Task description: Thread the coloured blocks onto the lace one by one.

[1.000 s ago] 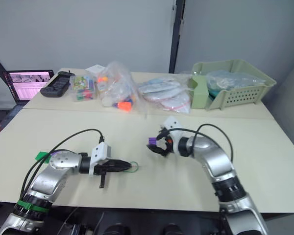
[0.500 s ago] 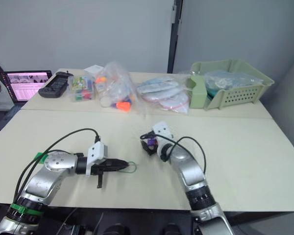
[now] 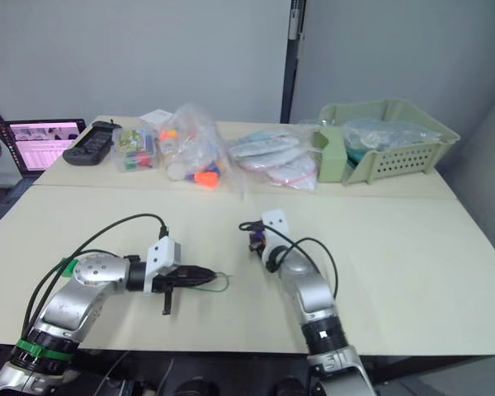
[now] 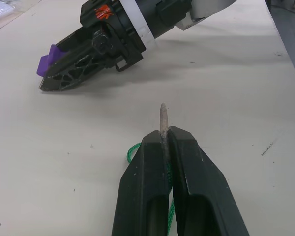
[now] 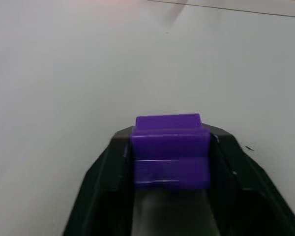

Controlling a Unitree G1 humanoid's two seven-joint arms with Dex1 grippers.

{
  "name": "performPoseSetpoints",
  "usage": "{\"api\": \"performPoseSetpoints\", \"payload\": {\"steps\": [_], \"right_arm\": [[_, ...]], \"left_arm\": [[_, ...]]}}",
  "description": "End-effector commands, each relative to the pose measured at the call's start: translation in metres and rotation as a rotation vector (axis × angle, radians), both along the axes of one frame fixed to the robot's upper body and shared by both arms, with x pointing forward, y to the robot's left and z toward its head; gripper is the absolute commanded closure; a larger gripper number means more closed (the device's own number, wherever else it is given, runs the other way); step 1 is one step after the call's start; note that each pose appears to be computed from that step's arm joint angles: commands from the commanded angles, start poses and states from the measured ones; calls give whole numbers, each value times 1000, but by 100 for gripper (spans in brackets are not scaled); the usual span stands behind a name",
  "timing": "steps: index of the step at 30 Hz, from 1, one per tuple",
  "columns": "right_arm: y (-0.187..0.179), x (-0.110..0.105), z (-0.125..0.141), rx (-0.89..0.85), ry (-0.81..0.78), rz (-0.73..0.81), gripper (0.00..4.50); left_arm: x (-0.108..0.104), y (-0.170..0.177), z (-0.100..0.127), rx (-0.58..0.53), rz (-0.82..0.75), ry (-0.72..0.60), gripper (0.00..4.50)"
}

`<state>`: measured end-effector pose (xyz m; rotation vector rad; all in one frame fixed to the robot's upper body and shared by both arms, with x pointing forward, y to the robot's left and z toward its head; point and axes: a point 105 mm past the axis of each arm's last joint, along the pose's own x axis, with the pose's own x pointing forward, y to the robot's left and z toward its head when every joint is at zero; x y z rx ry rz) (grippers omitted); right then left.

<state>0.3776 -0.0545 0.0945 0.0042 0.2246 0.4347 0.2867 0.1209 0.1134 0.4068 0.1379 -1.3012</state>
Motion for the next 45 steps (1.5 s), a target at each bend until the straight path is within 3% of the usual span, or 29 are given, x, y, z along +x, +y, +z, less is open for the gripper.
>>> {"api": "performPoseSetpoints", "payload": {"steps": [1, 8, 16, 25, 27, 33, 34, 40, 44, 45], "right_arm": [[-6, -4, 21, 39, -61, 0, 330], [-46, -31, 26, -10, -92, -48, 330], [-77, -83, 15, -32, -31, -175, 330], [-89, -104, 6, -14, 14, -316, 330], [-89, -104, 4, -14, 28, -310, 226], [-88, -107, 12, -11, 21, -265, 21], [-90, -107, 15, -19, 7, -260, 4], [-108, -106, 65, -114, -165, -52, 4], [-107, -111, 73, -276, -132, 242, 4], [-111, -117, 65, -412, -78, 385, 4]], "left_arm": [[0, -7, 12, -31, -33, -46, 450], [4, -26, 12, -69, -100, -38, 450], [13, -57, 8, -95, -244, -9, 450], [20, -73, 8, -91, -331, -8, 450], [22, -74, 8, -90, -335, -10, 450], [24, -75, 7, -92, -336, -15, 450], [24, -75, 6, -93, -334, -15, 450], [23, -73, 4, -106, -313, -19, 450], [23, -76, 4, -115, -307, -26, 450], [24, -78, 4, -117, -296, -31, 450]]}}
